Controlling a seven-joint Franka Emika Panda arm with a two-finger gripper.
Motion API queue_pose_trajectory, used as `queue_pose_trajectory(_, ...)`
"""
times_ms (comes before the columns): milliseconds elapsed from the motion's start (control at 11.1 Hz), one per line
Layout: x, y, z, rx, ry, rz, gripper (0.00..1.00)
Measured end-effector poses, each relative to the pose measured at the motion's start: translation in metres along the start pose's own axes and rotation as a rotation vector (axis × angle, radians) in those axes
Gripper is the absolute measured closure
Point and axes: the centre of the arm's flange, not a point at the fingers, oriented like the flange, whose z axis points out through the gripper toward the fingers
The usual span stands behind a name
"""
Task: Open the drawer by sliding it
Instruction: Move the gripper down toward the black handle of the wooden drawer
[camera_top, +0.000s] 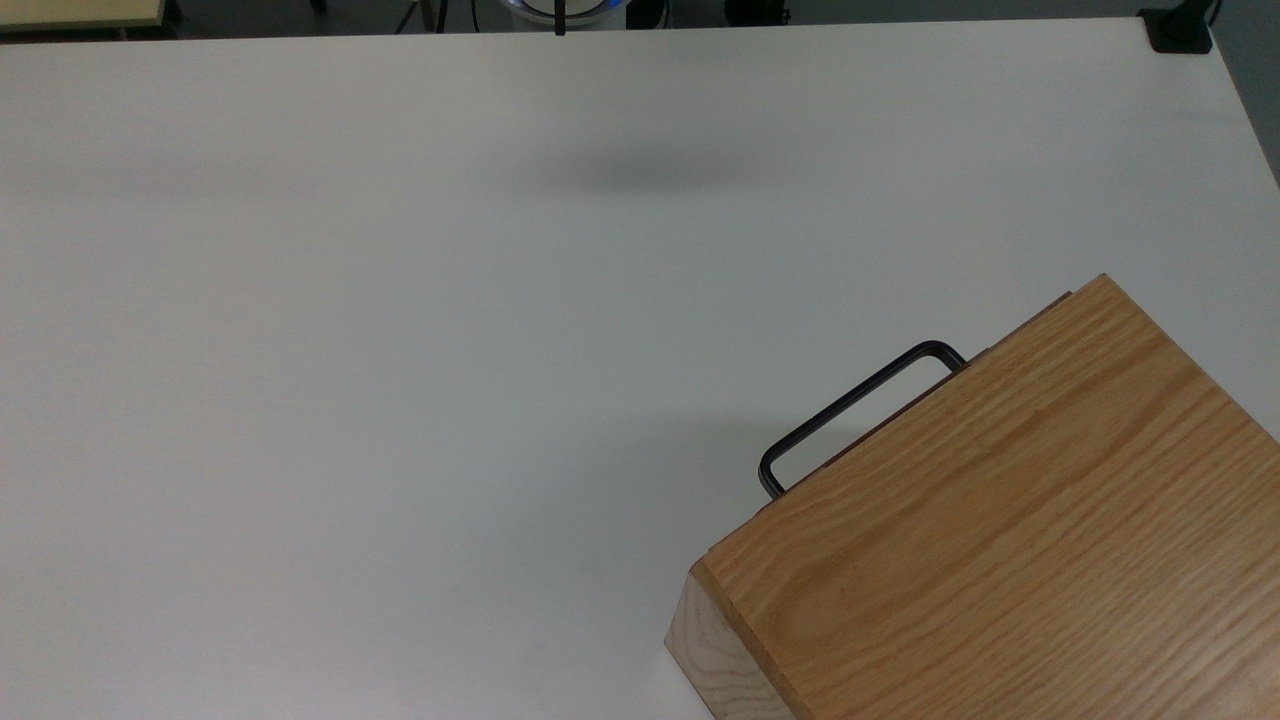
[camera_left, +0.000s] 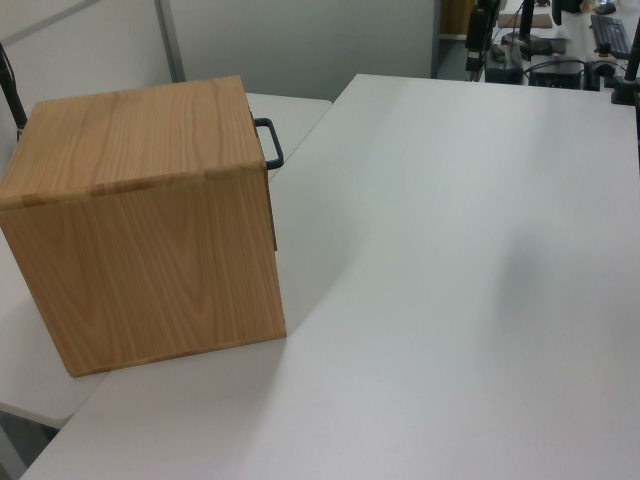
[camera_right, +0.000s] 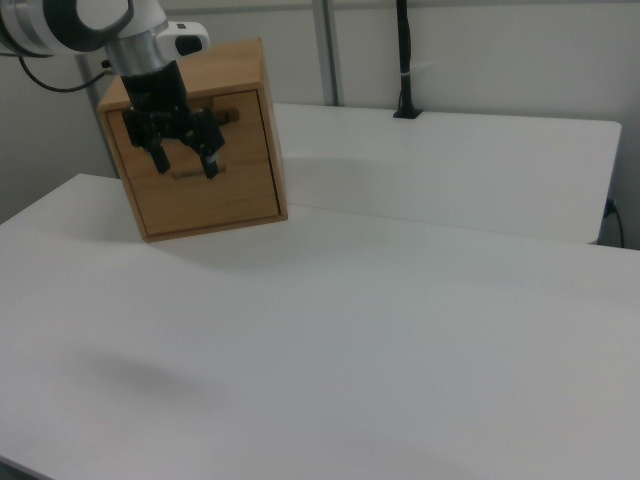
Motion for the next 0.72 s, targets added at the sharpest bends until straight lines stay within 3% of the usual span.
queue_pose_trajectory(723,0.0018,-0.0014,0.0052,0.0,-0.009,-0.003,0.0)
